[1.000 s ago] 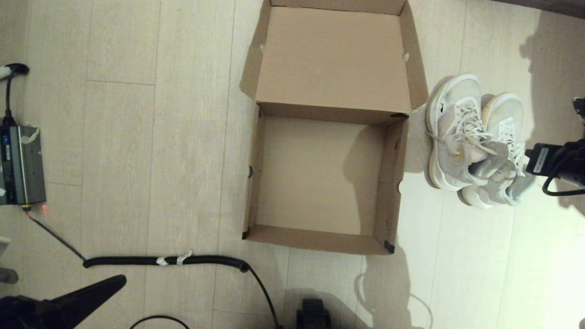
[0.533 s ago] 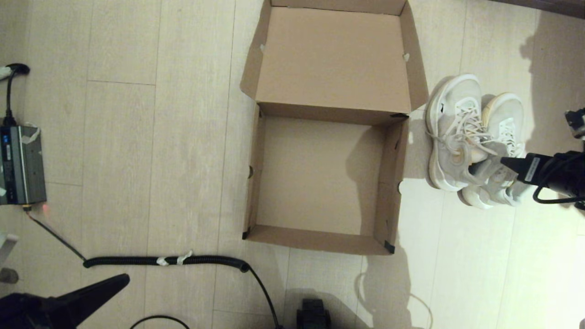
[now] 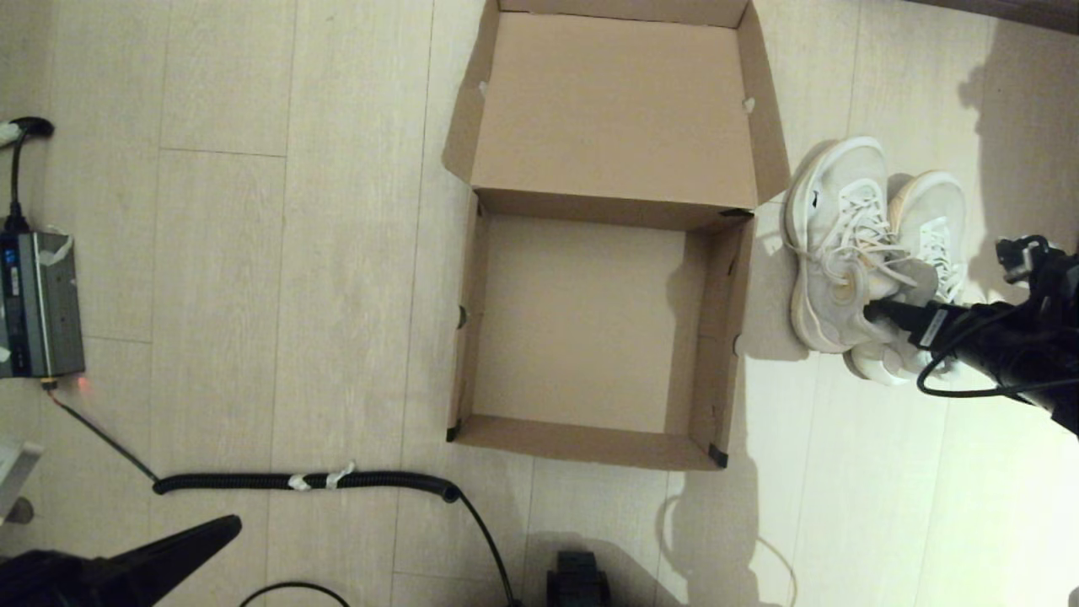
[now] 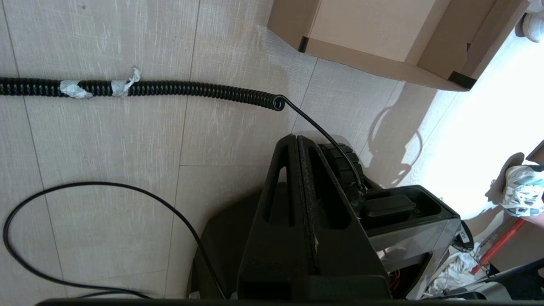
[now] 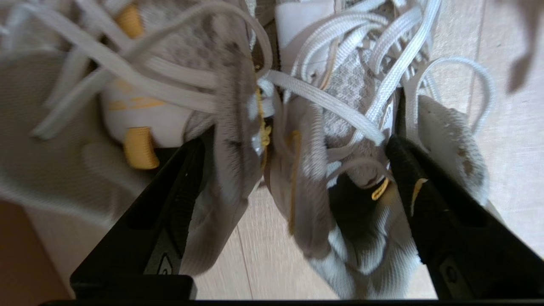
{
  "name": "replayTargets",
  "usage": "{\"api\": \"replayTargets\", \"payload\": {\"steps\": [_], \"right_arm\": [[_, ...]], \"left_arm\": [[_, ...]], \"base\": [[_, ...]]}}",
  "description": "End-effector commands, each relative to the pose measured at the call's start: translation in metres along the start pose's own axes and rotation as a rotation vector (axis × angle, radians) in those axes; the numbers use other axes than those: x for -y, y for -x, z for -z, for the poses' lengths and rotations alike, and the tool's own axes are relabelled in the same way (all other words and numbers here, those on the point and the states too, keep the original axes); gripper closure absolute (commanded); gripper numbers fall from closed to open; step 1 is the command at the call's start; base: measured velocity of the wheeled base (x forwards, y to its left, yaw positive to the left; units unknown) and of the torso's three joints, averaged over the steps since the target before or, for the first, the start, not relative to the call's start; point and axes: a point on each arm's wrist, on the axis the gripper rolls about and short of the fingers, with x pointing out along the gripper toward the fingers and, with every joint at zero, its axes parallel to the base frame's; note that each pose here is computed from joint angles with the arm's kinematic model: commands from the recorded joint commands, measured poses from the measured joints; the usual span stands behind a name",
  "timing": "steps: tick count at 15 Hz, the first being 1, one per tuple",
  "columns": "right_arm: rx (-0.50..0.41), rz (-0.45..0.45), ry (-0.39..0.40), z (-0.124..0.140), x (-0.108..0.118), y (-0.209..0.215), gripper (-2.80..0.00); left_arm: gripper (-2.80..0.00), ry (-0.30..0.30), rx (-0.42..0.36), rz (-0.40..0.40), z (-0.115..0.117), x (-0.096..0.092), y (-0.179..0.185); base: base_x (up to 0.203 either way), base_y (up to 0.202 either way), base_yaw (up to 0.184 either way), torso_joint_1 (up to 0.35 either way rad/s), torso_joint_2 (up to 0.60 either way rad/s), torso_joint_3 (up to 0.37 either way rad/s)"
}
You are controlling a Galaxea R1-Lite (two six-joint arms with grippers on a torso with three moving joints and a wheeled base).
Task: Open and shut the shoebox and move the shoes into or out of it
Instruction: Put the shoes into the shoe box
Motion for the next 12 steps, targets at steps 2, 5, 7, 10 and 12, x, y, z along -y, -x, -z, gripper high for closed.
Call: {"api": "replayTargets", "payload": {"steps": [2,5,7,10,12], "right_arm": [[-0.023,0.001,-0.029,0.025,0.005,-0.022,-2.80],[-0.042,0.001,-0.032,0.032,0.006,-0.027,-2.80],[-0.055,0.002,-0.029,0.038,0.007,-0.033,-2.80],[-0.032,-0.005,-0.022,0.037,0.006,-0.044,-2.80],[-0.018,-0.006,-0.021,0.034,0.006,-0.048,0.00]], "left_arm": [[0.00,0.001,0.003,-0.001,0.000,0.000,0.001],[0.00,0.004,-0.017,-0.006,0.005,-0.001,0.000],[0.00,0.004,-0.018,-0.007,0.006,-0.002,0.000],[0.00,0.005,-0.022,-0.008,0.007,-0.002,-0.001],[0.00,0.005,-0.024,-0.009,0.006,-0.002,-0.001]], "base": [[0.000,0.000,0.000,0.000,0.00,0.000],[0.000,0.000,0.000,0.000,0.00,0.000],[0.000,0.000,0.000,0.000,0.00,0.000],[0.000,0.000,0.000,0.000,0.00,0.000],[0.000,0.000,0.000,0.000,0.00,0.000]]}}
